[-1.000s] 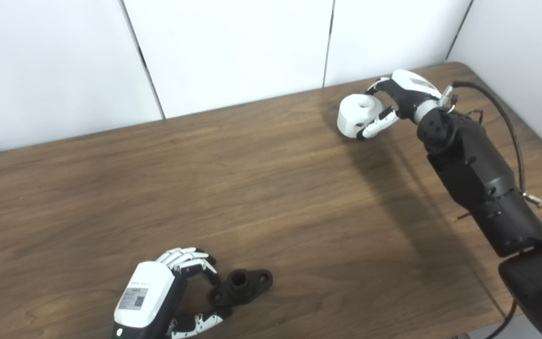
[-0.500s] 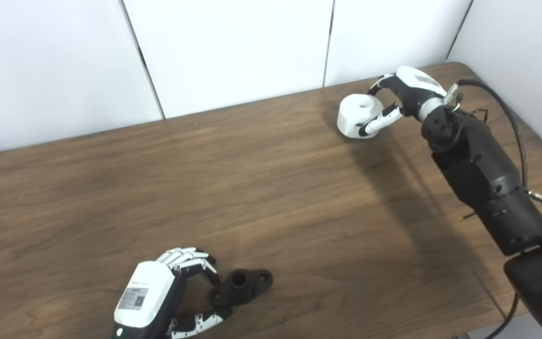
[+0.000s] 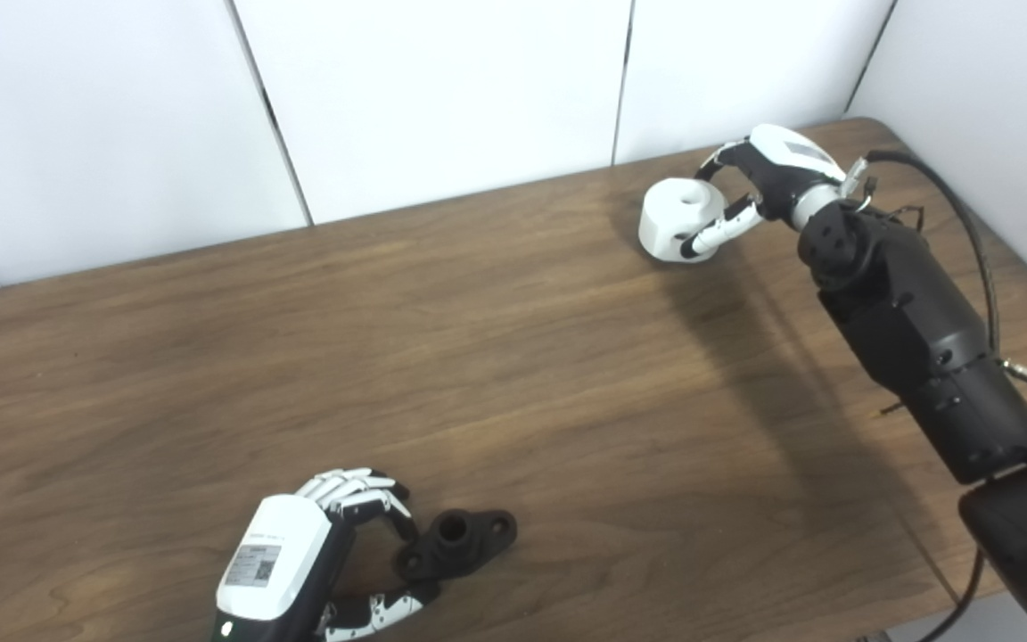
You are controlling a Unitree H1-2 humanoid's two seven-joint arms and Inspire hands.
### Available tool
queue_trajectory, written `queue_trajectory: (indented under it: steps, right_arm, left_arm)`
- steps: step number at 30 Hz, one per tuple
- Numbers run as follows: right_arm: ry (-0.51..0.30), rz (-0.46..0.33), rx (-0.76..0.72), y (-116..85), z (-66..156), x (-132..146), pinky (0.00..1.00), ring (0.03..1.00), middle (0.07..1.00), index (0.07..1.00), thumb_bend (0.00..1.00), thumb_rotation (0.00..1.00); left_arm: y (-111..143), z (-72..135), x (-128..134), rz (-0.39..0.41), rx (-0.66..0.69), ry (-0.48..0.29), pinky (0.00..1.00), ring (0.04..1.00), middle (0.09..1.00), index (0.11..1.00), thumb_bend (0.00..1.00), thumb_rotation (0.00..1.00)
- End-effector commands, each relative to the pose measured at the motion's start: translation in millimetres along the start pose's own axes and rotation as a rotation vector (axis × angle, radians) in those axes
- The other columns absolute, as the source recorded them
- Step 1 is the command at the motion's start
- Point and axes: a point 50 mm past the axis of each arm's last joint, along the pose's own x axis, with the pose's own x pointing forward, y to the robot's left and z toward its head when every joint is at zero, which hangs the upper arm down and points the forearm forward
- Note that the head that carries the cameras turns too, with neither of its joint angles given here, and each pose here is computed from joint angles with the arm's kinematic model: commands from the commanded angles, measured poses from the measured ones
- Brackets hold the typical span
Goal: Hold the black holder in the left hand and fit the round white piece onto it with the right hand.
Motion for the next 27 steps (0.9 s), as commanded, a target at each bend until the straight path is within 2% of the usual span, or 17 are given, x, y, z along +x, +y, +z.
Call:
queue_trajectory:
  steps: [1,5,6,7,9,27]
  right_arm:
    - [-0.043,-0.105,-0.011,-30.5,6.7,1.8,0.85,0.992,0.901,0.686,0.85,0.26]
    - [-0.066,-0.140,0.023,-28.0,5.8,1.2,0.85,0.978,0.879,0.630,0.83,0.19]
    - [-0.071,-0.152,0.026,-27.4,5.6,0.9,0.84,0.976,0.872,0.562,0.68,0.17]
    - [-0.076,-0.164,0.024,-27.0,5.5,0.6,0.85,0.972,0.865,0.527,0.60,0.16]
    - [-0.089,-0.186,0.017,-26.4,5.4,0.2,0.85,0.959,0.848,0.496,0.54,0.14]
    - [-0.103,-0.200,-0.012,-28.0,5.0,-1.3,0.85,0.953,0.835,0.486,0.52,0.14]
  left_arm:
    - [-5.5,-5.3,-9.9,-0.061,0.015,0.045,0.78,0.785,0.715,0.487,0.52,0.04]
    - [-4.8,-4.6,-9.7,-0.058,0.012,0.043,0.78,0.784,0.712,0.486,0.52,0.04]
    - [-4.5,-4.3,-9.7,-0.060,0.013,0.043,0.79,0.784,0.712,0.486,0.52,0.04]
    - [-4.3,-4.2,-9.7,-0.061,0.015,0.044,0.79,0.785,0.713,0.486,0.52,0.04]
    - [-4.0,-4.3,-9.9,-0.062,0.020,0.045,0.78,0.784,0.713,0.487,0.52,0.04]
    - [-6.1,-1.5,-5.4,-0.065,0.021,0.045,0.78,0.783,0.713,0.486,0.52,0.04]
